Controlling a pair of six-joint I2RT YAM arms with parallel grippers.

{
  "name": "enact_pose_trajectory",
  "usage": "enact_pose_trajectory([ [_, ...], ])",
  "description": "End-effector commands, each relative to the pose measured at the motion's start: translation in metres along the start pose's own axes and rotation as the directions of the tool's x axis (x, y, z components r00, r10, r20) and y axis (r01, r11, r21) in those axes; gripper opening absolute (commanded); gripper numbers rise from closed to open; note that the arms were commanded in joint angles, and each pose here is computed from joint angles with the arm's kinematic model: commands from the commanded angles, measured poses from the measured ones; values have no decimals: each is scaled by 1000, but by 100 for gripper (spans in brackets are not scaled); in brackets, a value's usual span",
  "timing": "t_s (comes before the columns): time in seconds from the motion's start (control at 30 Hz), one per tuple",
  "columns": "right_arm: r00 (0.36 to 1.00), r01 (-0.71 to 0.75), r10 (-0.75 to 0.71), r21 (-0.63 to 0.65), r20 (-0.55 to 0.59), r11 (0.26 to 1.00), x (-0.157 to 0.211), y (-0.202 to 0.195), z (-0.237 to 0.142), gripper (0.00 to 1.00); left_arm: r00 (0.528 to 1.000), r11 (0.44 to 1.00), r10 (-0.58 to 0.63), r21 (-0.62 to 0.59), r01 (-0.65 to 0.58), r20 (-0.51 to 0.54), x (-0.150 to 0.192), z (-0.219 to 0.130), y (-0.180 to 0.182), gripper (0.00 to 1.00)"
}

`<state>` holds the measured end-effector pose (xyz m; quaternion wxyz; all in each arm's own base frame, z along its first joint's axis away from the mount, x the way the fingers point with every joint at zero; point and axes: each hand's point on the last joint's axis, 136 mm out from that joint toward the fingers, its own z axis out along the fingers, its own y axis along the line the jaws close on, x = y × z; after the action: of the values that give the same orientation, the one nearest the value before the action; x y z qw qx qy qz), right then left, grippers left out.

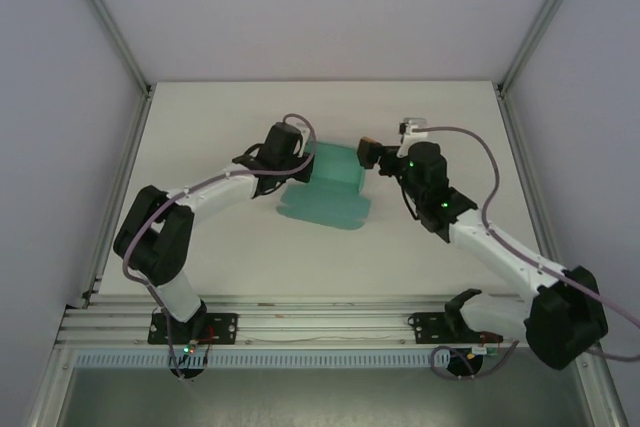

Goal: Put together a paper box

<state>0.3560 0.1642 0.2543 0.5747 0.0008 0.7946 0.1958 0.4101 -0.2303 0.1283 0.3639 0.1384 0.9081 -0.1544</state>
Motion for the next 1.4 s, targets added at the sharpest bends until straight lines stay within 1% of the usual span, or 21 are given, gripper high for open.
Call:
enact_pose_trajectory([
  [0.0,997,-53,62,153,-56,987,16,-34,-19,100,937,931,323,221,-290,-131,21,-17,-35,0],
  [0.1,990,-61,85,202,-112,977,29,-47,-32,100,835,849,502,316,-424,-226,54,-22,-43,0],
  [0.13,988,-60,89,214,-127,975,34,-50,-35,100,799,825,545,331,-458,-253,62,-23,-43,0],
  [0.17,986,-66,99,231,-133,971,38,-54,-39,100,766,811,575,319,-490,-287,68,-24,-39,0],
  [0.27,980,-62,106,252,-166,966,48,-61,-45,100,701,794,608,268,-546,-372,74,-23,-25,0],
  [0.33,976,-61,114,272,-186,960,52,-66,-48,100,680,793,603,218,-569,-417,74,-18,-16,0],
  [0.4,972,-50,113,286,-205,957,57,-69,-50,100,651,778,616,213,-592,-444,76,-14,-16,0],
  [0.47,972,-41,108,305,-207,951,57,-73,-52,100,600,752,641,234,-616,-479,85,-10,-17,0],
  [0.53,973,-36,107,322,-204,946,56,-78,-52,100,540,721,651,211,-660,-534,93,-1,-9,0],
  [0.63,974,-46,113,319,-194,946,52,-79,-53,100,484,686,646,170,-708,-590,99,15,0,0],
  [0.73,974,-49,116,319,-194,947,52,-80,-51,100,462,674,639,158,-721,-615,103,34,0,0],
  [0.83,973,-54,121,319,-195,946,52,-82,-51,100,451,645,637,111,-756,-625,101,54,4,0],
  [0.97,973,-58,125,318,-193,946,52,-83,-50,100,427,616,640,93,-782,-639,107,76,6,0],
  [1.07,973,-66,130,312,-191,948,54,-83,-49,100,397,578,646,77,-812,-652,114,89,10,0],
  [1.13,972,-74,137,306,-191,949,56,-82,-48,100,396,560,636,44,-827,-663,116,97,15,0],
  [1.2,971,-80,144,306,-192,949,58,-82,-47,100,380,537,618,16,-844,-688,120,101,20,0],
  [1.23,971,-83,147,308,-191,948,59,-83,-47,100,383,532,616,6,-846,-688,121,103,21,0],
  [1.37,970,-79,144,305,-197,949,60,-83,-46,100,405,558,627,21,-829,-665,125,107,14,0],
])
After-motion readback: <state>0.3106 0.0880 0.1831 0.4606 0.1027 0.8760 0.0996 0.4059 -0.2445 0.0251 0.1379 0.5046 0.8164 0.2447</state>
